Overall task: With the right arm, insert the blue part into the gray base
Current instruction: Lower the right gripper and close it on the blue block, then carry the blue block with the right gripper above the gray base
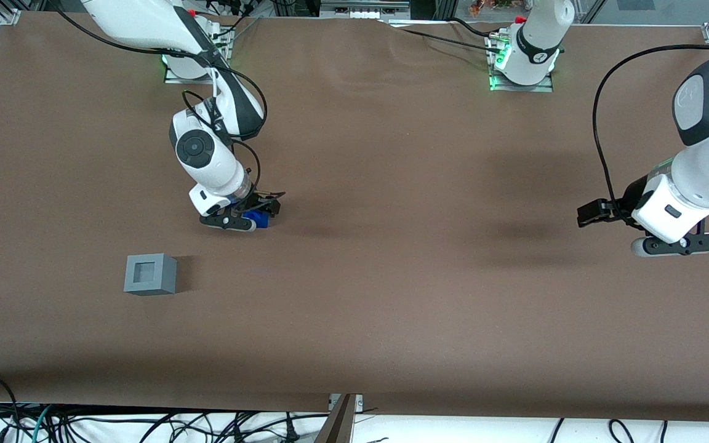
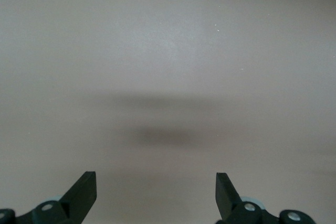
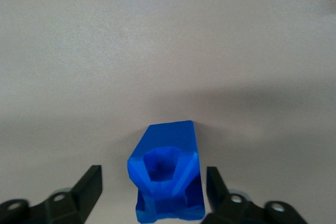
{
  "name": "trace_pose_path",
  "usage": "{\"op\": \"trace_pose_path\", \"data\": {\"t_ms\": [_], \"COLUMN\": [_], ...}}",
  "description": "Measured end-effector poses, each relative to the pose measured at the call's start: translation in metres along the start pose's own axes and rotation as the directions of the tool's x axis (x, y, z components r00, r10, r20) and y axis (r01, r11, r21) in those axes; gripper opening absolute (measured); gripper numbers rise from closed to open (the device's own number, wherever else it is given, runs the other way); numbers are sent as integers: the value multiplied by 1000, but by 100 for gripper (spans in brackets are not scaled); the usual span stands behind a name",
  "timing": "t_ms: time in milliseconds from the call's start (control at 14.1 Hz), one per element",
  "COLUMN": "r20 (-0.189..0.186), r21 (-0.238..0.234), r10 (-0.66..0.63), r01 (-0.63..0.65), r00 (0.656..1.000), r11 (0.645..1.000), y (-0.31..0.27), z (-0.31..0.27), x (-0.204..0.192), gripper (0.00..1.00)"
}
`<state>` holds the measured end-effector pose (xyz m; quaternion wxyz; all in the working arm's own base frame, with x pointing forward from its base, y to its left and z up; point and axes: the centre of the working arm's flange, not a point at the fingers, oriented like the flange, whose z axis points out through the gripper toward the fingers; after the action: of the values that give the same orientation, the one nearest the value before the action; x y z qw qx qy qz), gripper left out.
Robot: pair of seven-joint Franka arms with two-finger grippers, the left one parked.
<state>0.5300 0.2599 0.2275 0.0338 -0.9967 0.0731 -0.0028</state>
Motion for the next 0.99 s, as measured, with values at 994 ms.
{"op": "trace_pose_path", "data": {"t_ms": [994], "r20": [0], "r21": [-89], "r10": [-116], "r01": [115], "r00": [993], "r11": [989], "y": [44], "z": [-90], "x": [70], "gripper": [51]}}
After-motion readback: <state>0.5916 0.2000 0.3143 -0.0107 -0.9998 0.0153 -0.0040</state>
